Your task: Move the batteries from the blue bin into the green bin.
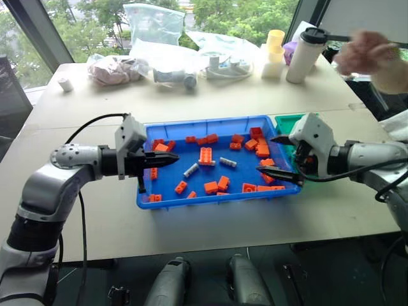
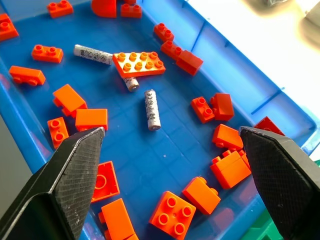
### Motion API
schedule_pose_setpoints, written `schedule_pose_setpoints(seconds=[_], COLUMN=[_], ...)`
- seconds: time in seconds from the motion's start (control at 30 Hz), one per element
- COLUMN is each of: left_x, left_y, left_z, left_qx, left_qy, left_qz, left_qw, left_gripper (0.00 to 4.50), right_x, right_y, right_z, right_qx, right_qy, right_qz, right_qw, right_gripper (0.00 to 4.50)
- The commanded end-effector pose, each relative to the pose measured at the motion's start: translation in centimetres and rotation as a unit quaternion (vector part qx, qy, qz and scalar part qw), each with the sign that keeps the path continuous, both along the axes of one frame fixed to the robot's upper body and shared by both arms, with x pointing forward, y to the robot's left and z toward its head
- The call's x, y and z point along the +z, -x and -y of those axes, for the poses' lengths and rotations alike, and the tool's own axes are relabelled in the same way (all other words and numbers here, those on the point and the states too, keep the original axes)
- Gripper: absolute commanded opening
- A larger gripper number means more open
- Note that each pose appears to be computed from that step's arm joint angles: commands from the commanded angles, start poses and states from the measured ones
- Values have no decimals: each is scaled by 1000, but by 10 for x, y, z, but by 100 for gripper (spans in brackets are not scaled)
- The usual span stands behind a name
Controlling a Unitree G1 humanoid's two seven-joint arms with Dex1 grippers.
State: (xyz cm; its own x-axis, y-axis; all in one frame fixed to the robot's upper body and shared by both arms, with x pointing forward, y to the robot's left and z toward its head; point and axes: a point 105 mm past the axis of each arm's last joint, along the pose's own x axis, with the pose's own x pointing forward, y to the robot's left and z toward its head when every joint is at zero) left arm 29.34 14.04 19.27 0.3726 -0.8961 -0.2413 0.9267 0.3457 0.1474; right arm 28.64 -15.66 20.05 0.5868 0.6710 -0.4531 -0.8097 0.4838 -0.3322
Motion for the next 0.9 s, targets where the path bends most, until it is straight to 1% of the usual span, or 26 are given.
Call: schedule_pose_setpoints(seconds=[0.03,0.57,0.8,0.9], left_x=[10,8,10,10], left_y=[2,1,-2,-5], left_z=[-3,-11,-11,-11], left_qx=[-2,7,7,12], left_qy=[3,-8,-8,-8], left_qz=[26,30,38,42], left_qw=[1000,999,999,999], left_gripper=[0,0,0,0], right_x=[11,2,1,-2], right_y=[2,-2,-10,-13], right_z=[-10,-29,-41,-51], right_qx=[25,81,123,156], right_qy=[7,31,55,74], right_qz=[30,24,35,44], right_qw=[999,996,990,984], right_gripper=[446,446,446,446])
